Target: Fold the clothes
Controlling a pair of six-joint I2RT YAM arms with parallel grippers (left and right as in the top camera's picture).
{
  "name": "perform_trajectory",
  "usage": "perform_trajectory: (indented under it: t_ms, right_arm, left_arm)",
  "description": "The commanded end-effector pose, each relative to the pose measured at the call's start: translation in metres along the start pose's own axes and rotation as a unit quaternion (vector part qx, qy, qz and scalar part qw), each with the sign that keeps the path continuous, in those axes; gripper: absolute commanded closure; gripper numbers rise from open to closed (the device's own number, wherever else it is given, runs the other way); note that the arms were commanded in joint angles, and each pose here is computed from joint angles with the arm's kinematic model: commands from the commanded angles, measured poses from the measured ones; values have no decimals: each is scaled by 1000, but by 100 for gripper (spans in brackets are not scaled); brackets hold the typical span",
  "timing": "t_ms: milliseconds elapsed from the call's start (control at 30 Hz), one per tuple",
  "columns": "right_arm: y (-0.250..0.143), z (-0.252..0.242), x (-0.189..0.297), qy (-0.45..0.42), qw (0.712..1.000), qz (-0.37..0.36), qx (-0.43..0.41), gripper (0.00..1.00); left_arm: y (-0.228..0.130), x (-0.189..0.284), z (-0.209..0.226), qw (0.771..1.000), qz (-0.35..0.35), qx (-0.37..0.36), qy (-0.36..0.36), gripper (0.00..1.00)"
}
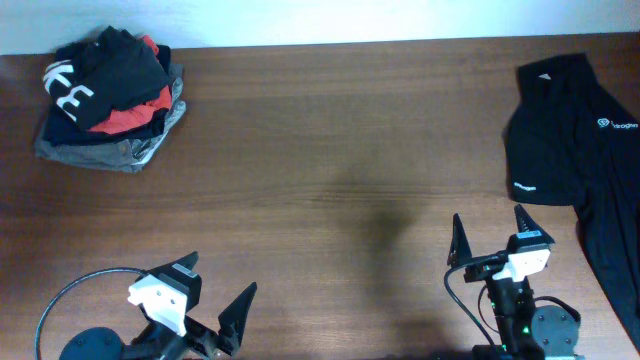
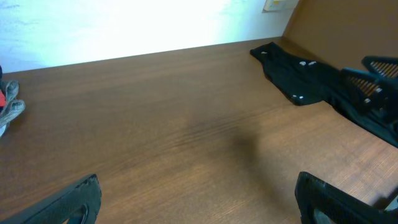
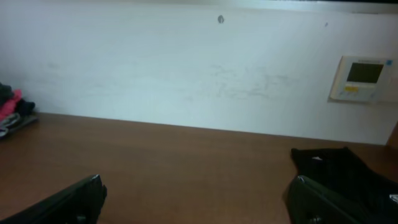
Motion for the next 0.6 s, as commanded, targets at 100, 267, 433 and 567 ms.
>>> perform_trajectory:
  t_ms: [100,267,433,567]
  right_arm:
    - [-18,-8,-6,-11,1000,-9,12,1]
    - [-28,-11,-9,-16,1000,-17,13,1]
    - [-40,-16,-10,-29,1000,-2,5,1]
    - [-40,-20,-10,-44,999,-4,0,1]
  left_arm:
    - [0,0,-1,1000,-2,3,-2,1]
    - [0,0,-1,1000,-2,3,-2,1]
    - [0,0,-1,1000,-2,3,-2,1]
    - [0,0,-1,1000,-2,3,-2,1]
Point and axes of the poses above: each gripper's point midway between its finger pads, its own x axis back along the fingers, its own z axis along the line the jaws close on, y = z × x, the point moved 5 cm from there along x, back along the fingers, and after that the axes turned 12 degrees about -x, right-handed, at the moved point
